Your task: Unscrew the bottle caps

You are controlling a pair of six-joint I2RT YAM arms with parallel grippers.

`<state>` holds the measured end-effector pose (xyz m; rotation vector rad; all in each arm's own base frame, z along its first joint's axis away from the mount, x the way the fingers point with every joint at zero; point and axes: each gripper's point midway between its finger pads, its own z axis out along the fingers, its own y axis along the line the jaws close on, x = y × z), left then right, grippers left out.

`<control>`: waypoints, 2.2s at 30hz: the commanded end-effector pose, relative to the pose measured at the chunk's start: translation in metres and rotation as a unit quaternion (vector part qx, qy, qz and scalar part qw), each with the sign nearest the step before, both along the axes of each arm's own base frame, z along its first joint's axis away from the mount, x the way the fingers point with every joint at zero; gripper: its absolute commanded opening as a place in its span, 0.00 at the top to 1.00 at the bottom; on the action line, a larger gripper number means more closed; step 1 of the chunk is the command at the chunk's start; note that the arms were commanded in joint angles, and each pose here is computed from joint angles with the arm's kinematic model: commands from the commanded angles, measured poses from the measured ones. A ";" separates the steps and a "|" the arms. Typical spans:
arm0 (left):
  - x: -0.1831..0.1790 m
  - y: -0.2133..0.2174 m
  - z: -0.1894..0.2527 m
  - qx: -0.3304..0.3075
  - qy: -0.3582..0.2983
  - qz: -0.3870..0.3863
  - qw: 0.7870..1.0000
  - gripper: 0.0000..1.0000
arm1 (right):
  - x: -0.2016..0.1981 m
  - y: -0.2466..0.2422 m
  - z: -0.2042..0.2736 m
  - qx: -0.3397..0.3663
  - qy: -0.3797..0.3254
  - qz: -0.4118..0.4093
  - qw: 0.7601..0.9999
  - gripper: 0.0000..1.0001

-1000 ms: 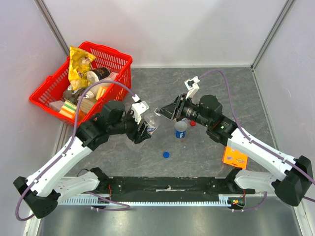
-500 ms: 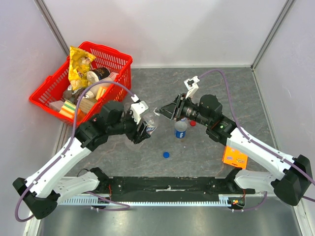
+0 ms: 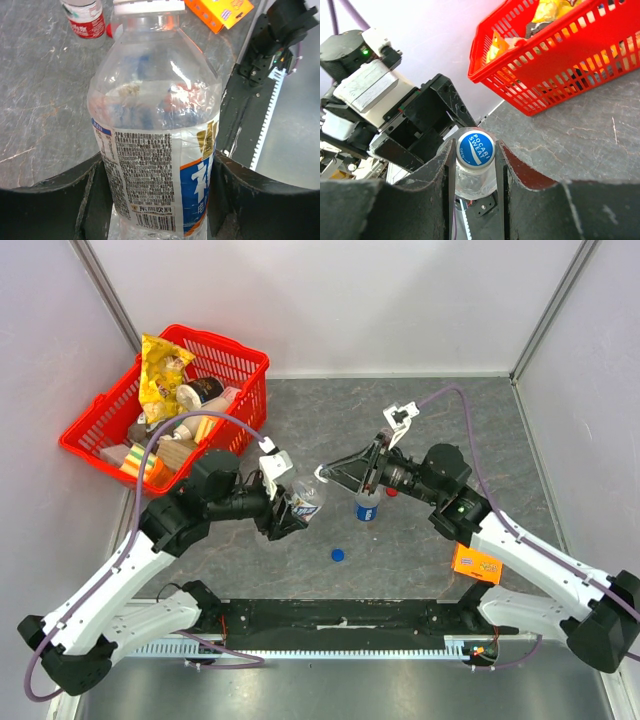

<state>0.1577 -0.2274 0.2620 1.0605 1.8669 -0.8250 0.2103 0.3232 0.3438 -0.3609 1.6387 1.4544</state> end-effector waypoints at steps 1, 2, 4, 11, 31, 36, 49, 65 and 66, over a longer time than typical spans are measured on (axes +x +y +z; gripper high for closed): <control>-0.016 -0.015 0.023 -0.057 0.001 -0.052 0.997 0.78 | -0.021 -0.005 0.037 0.043 -0.079 0.038 0.995 1.00; -0.020 -0.017 0.025 -0.062 0.006 -0.063 0.996 0.78 | -0.025 -0.006 0.039 0.045 -0.087 0.046 0.994 1.00; -0.024 -0.021 0.027 -0.069 0.013 -0.078 0.994 0.78 | -0.031 -0.008 0.043 0.048 -0.104 0.053 0.992 1.00; -0.043 -0.028 0.037 -0.097 0.030 -0.134 0.986 0.78 | -0.048 -0.016 0.048 0.042 -0.169 0.074 0.982 1.00; -0.126 -0.029 0.095 -0.207 0.101 -0.400 0.887 0.80 | -0.117 -0.039 0.079 0.108 -0.323 0.177 0.924 1.00; -0.132 -0.026 0.099 -0.212 0.116 -0.425 0.872 0.81 | -0.131 -0.043 0.080 0.118 -0.348 0.204 0.907 1.00; -0.126 -0.030 0.090 -0.207 0.129 -0.407 0.880 0.82 | -0.116 -0.044 0.087 0.102 -0.343 0.157 0.920 0.89; -0.065 -0.042 0.040 -0.117 0.095 -0.221 0.964 0.90 | -0.085 -0.046 0.098 0.050 -0.288 0.080 0.953 0.02; -0.062 -0.042 0.038 -0.112 0.080 -0.217 0.966 0.90 | -0.083 -0.045 0.097 0.047 -0.283 0.077 0.955 0.02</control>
